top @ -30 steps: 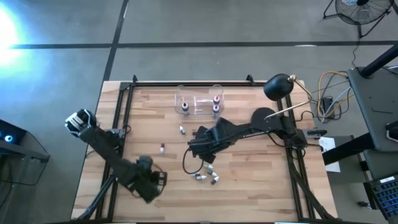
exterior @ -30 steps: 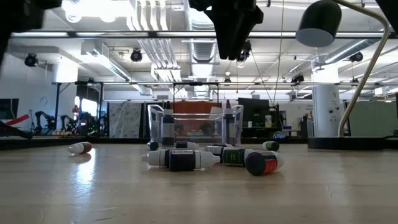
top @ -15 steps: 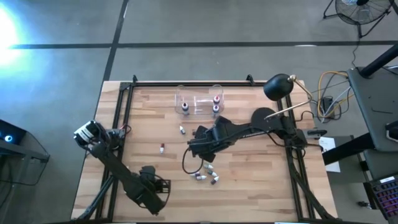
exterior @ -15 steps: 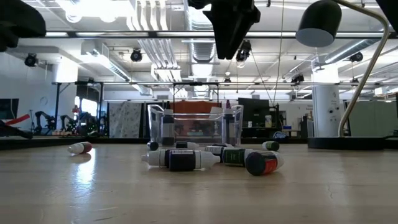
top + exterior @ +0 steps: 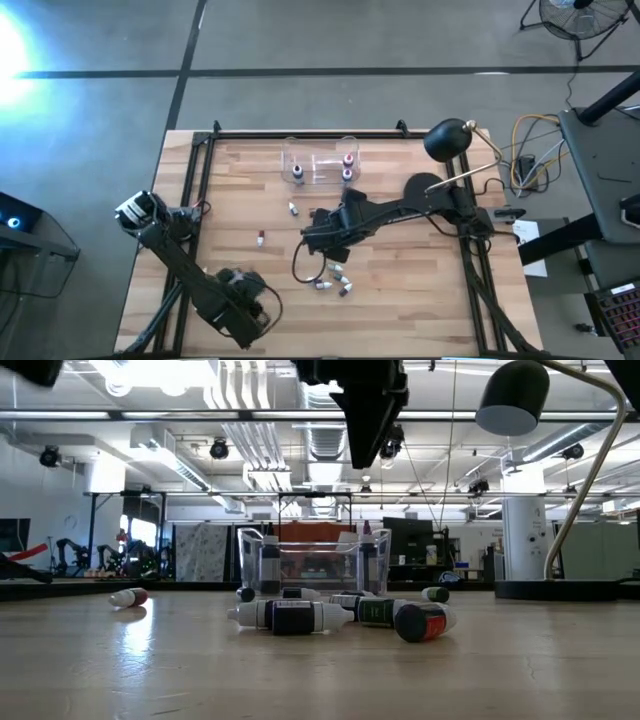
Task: Pick & Place food coloring
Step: Put the large blue food coloring bottle into the transparent bin
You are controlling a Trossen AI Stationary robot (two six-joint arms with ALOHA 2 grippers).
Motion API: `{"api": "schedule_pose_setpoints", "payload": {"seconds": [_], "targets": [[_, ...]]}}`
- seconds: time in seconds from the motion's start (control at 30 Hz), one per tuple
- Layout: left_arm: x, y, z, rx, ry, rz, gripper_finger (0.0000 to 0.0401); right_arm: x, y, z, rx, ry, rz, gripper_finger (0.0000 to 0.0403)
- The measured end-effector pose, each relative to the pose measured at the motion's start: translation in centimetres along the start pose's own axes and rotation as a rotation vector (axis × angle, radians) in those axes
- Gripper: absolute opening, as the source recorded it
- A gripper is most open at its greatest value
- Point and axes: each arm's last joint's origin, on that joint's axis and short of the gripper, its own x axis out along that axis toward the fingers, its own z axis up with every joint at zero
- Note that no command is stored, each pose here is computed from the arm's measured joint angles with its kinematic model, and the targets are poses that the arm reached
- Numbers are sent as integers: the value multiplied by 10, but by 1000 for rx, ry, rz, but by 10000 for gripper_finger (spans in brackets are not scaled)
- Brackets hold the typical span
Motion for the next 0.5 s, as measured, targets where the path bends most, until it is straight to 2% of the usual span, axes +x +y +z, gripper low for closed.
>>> {"api": "schedule_pose_setpoints", "payload": {"seconds": [0.13,0.23,0.33,0.5], "targets": [[-4,2,3,681,-31,38,163,7,2,-3,-95,20,-11,166],[5,9,3,1021,-7,81,163,10,3,-4,-115,31,-16,166],[19,20,2,1185,58,123,163,9,2,-4,-98,28,-18,166],[33,30,-1,1253,130,135,163,-2,-5,-5,-30,-13,-33,166]]}}
